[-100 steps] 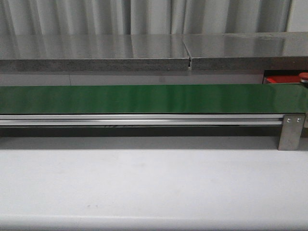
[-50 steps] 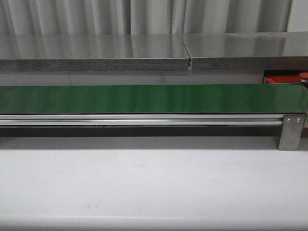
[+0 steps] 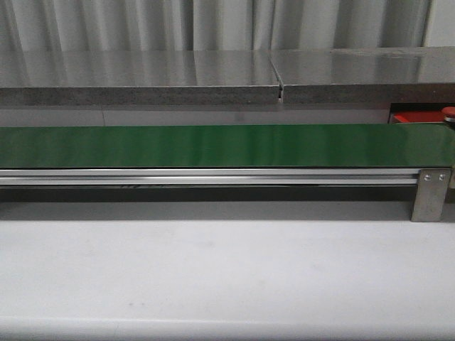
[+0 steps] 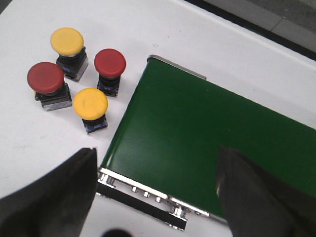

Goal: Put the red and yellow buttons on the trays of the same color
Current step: 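Move the left gripper over the button cluster and grasp a yellow button, then lower the yellow button onto the belt start and open the left gripper, then grasp a red button with the left gripper and set it on the belt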

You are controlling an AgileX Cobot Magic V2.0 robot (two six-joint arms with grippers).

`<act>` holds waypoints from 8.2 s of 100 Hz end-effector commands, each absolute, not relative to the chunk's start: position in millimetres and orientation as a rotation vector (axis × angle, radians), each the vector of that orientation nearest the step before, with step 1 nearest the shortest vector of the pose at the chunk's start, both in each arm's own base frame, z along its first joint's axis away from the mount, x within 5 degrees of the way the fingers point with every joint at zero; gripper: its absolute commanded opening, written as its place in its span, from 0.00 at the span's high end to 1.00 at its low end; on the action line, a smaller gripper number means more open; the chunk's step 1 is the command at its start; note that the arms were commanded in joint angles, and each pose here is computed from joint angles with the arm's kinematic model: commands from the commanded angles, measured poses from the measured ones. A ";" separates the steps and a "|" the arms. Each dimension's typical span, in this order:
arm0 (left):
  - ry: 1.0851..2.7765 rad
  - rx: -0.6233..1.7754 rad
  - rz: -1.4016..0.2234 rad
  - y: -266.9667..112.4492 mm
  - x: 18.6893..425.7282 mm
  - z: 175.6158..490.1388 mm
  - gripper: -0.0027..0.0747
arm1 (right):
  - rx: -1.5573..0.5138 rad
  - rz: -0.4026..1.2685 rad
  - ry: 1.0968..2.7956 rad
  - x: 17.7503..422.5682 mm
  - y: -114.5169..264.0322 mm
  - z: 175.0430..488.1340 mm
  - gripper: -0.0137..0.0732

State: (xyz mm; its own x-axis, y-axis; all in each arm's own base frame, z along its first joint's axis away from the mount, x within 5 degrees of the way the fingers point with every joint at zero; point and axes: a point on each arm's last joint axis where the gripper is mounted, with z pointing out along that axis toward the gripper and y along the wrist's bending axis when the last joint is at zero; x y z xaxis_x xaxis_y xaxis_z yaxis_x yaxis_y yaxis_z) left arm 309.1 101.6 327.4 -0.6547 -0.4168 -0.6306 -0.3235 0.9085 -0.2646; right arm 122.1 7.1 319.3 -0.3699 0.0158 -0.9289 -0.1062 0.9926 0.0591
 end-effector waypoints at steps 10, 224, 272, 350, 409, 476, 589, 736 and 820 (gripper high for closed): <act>2.282 -0.664 -0.213 124.5 332.1 335.3 0.30 | -0.050 0.105 1.865 122.9 5.4 332.5 0.98; 2.462 -0.815 -0.217 157.8 392.8 310.7 0.82 | -0.050 0.106 1.865 122.9 5.4 332.5 0.98; 2.534 -0.662 -0.224 115.0 376.9 317.5 0.82 | -0.050 0.106 1.865 122.9 5.4 332.5 0.98; 2.618 -0.595 -0.353 97.1 397.8 293.6 0.25 | -0.050 0.106 1.865 122.9 5.4 332.5 0.98; 2.447 -0.551 -0.388 110.4 402.3 356.5 0.25 | -0.049 0.106 1.864 122.9 5.4 332.6 0.98; 2.569 -0.757 -0.154 192.9 386.5 304.0 0.25 | -0.049 0.106 1.864 122.9 5.4 332.6 0.98; 2.467 -0.798 -0.058 228.8 426.9 237.4 0.34 | -0.049 0.106 1.864 122.9 5.4 332.6 0.98; 2.233 -0.640 -0.147 156.0 339.7 364.9 0.72 | -0.049 0.106 1.864 122.9 5.4 332.6 0.98; 2.510 -0.405 -0.200 100.1 384.3 295.5 0.42 | -0.049 0.106 1.864 122.9 5.4 332.6 0.98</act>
